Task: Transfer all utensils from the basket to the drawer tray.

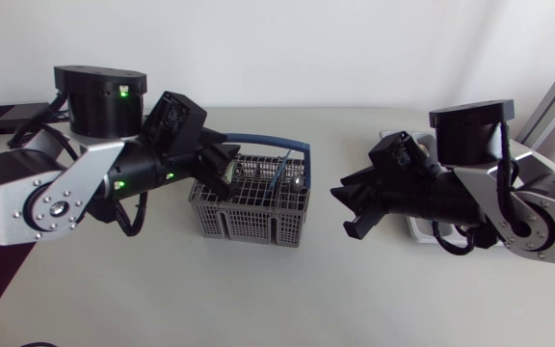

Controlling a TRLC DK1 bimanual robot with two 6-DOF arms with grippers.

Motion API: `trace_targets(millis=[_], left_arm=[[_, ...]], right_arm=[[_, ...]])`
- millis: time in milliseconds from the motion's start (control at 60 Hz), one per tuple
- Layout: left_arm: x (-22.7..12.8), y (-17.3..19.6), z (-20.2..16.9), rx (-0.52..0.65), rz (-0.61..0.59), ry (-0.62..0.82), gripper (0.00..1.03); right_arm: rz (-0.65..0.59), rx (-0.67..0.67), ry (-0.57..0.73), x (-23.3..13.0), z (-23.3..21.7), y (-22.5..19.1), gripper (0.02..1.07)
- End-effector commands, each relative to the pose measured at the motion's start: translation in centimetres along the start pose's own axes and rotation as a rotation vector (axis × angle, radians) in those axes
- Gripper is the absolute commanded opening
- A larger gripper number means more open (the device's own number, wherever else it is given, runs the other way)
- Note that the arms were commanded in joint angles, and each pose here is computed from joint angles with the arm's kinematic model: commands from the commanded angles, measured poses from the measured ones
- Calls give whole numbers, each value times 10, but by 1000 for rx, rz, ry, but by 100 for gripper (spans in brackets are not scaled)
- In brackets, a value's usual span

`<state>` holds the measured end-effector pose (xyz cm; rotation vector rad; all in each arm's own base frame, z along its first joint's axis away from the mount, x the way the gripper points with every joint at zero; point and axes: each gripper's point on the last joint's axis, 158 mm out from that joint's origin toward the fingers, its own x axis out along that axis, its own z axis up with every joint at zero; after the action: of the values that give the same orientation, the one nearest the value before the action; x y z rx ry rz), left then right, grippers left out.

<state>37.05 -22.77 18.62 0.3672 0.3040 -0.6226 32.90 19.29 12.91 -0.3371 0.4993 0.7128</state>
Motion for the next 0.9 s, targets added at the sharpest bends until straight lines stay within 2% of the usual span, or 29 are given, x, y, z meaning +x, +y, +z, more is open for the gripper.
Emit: trace_targets(millis=[0,67,133,233,433,583,800,883], left_arm=[[-6,10,-5,55,-9,7,62],[-8,4,-23,154,-42,49,64],[-11,4,-34,199,-72,70,68],[-20,0,-48,272,-128,102,68],[-35,-33,-88,471,-243,158,67],[-37,-45,-103,558,-275,162,67],[-24,-38,-91,598,-207,132,66],[-17,-36,-91,598,-203,142,59]], right_arm=[[6,-3,25,2,-9,0,43],[5,-2,30,3,-11,0,46],[6,0,41,4,-14,1,47],[11,-2,56,7,-18,4,47],[10,-4,81,7,-23,6,50],[8,-6,98,6,-26,7,50],[1,-15,105,6,-26,10,50],[2,-17,103,6,-24,10,50]])
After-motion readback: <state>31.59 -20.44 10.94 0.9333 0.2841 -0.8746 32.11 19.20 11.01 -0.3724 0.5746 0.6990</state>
